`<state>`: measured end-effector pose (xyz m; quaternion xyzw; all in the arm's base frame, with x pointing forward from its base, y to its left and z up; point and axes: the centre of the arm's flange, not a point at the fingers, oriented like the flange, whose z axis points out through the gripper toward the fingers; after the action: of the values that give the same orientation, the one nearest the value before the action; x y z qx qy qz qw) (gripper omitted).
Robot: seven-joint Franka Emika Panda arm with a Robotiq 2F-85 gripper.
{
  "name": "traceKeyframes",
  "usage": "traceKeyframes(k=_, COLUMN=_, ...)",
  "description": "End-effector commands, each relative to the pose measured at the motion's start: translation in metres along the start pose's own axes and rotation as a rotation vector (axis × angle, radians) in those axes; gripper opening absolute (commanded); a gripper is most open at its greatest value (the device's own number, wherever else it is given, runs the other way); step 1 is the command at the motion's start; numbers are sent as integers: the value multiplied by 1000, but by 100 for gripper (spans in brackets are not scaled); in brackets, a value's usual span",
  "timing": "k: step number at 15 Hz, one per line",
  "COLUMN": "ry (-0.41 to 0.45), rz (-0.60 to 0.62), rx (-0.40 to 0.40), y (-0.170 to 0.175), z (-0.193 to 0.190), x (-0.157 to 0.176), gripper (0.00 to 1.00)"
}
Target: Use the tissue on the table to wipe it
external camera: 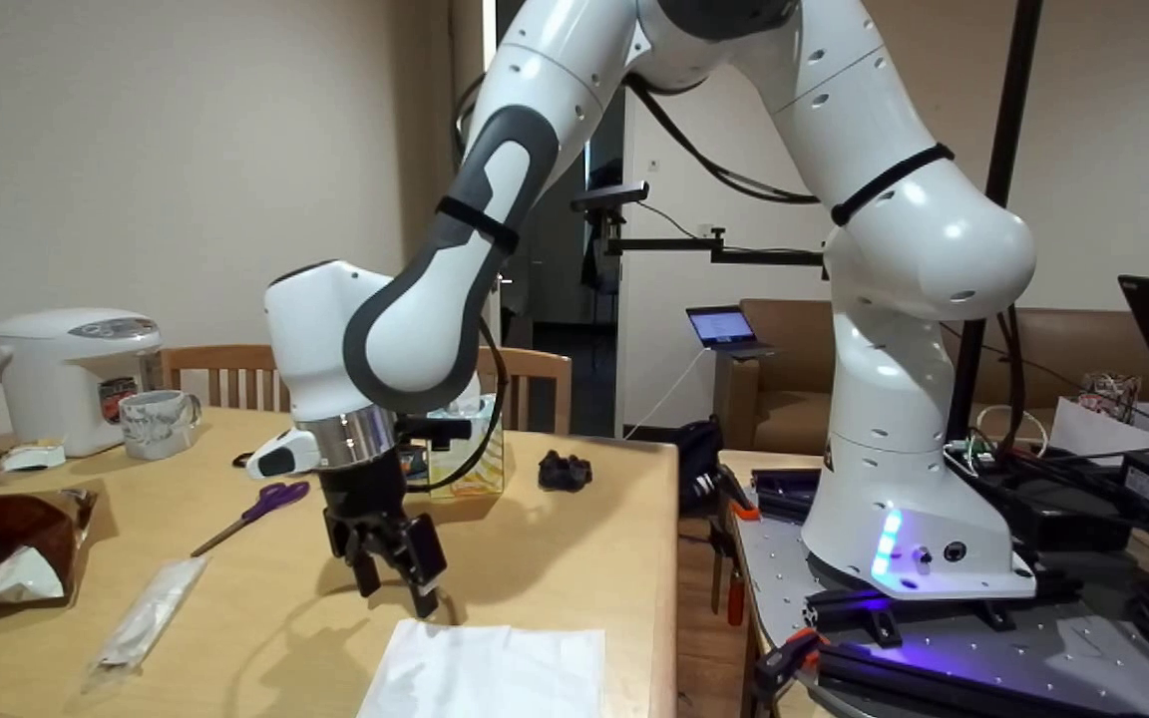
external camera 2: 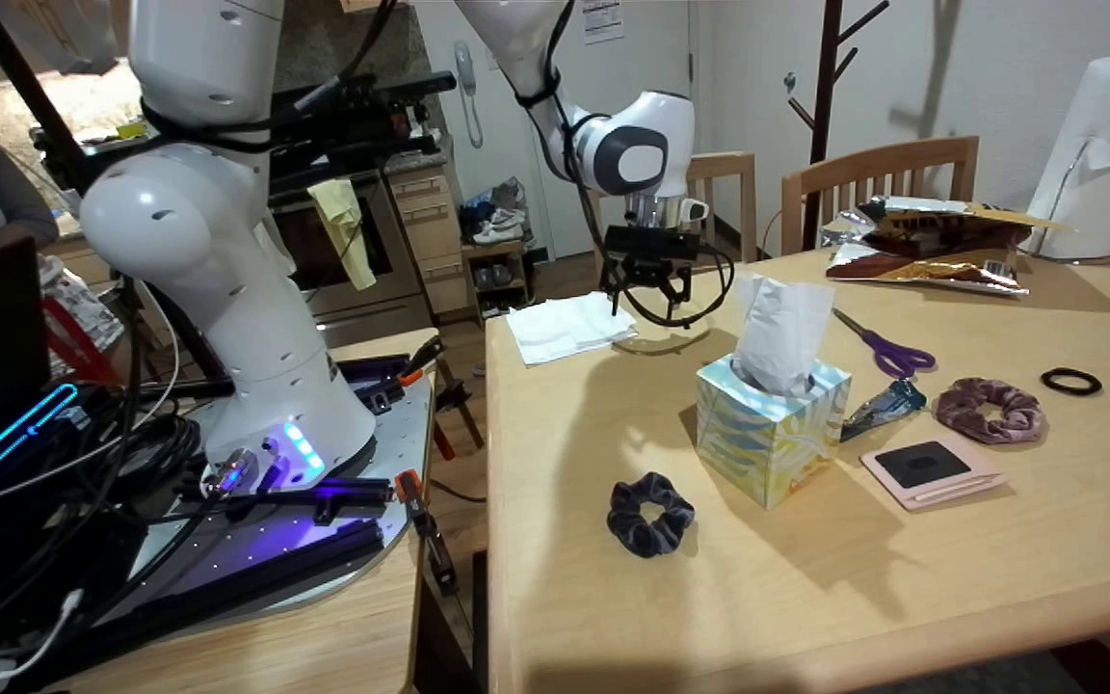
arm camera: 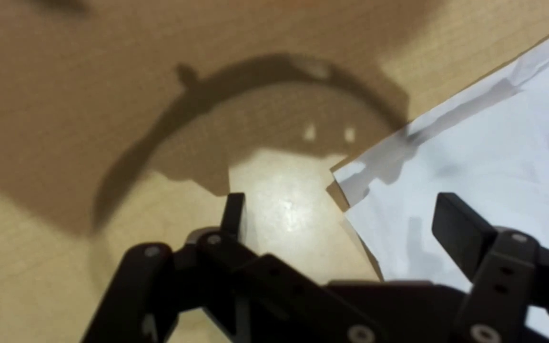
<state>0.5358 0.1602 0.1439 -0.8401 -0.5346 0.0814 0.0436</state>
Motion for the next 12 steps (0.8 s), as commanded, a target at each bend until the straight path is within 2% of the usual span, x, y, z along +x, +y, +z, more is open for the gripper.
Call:
traceKeyframes(k=1, ry=21, rz=-50, rx=-14, y=-19, z=-5, x=0, gripper=100)
traceKeyframes(k=12, ry=60, rz=-63, rx=51, y=-73, z=19, x=26, gripper=100)
